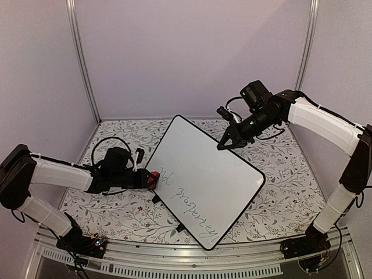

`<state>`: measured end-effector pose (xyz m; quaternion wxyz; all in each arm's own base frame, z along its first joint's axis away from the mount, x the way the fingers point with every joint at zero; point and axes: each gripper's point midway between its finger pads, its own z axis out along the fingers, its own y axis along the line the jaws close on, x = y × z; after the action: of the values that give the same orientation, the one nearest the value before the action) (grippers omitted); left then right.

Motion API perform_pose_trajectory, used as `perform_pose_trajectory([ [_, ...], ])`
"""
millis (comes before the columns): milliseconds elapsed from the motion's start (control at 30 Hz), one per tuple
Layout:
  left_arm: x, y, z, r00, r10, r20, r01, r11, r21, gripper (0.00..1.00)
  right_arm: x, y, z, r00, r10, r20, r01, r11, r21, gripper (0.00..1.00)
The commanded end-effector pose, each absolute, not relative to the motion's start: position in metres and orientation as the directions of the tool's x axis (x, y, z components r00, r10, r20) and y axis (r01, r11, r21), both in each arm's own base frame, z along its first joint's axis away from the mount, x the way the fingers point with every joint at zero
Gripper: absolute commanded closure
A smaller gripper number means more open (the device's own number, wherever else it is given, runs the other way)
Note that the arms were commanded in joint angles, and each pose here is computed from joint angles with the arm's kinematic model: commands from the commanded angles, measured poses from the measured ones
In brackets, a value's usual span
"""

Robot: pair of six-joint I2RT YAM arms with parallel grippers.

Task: Erase the whiteboard
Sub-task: Erase the center of the whiteboard.

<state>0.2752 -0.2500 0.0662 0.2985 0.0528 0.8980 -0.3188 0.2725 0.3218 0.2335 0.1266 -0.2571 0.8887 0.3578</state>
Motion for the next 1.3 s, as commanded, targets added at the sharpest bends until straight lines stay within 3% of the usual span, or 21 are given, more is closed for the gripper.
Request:
perform_pose_trajectory([
  [0, 0.252, -0.247, 0.046, -0.856, -0.072, -0.512, 0.260, 0.795, -0.548, 1.00, 0.260, 0.325, 0.235, -0.795, -0.419, -0.440, -0.607, 0.569, 0.555, 1.00],
  [233, 0.250, -0.247, 0.049, -0.844, -0.061, -0.534, 0.281, 0.797, -0.535, 1.00, 0.261, 0.326, 0.234, -0.796, -0.420, -0.436, -0.605, 0.569, 0.557, 1.00],
  [833, 0.311, -0.258, 0.096, -0.758, -0.039, -0.651, 0.346, 0.822, -0.452, 1.00, 0.261, 0.326, 0.232, -0.799, -0.420, -0.431, -0.601, 0.572, 0.557, 1.00],
  [1267, 0.298, -0.252, 0.080, -0.787, -0.027, -0.617, 0.334, 0.821, -0.462, 1.00, 0.261, 0.326, 0.232, -0.798, -0.421, -0.431, -0.602, 0.573, 0.556, 1.00],
])
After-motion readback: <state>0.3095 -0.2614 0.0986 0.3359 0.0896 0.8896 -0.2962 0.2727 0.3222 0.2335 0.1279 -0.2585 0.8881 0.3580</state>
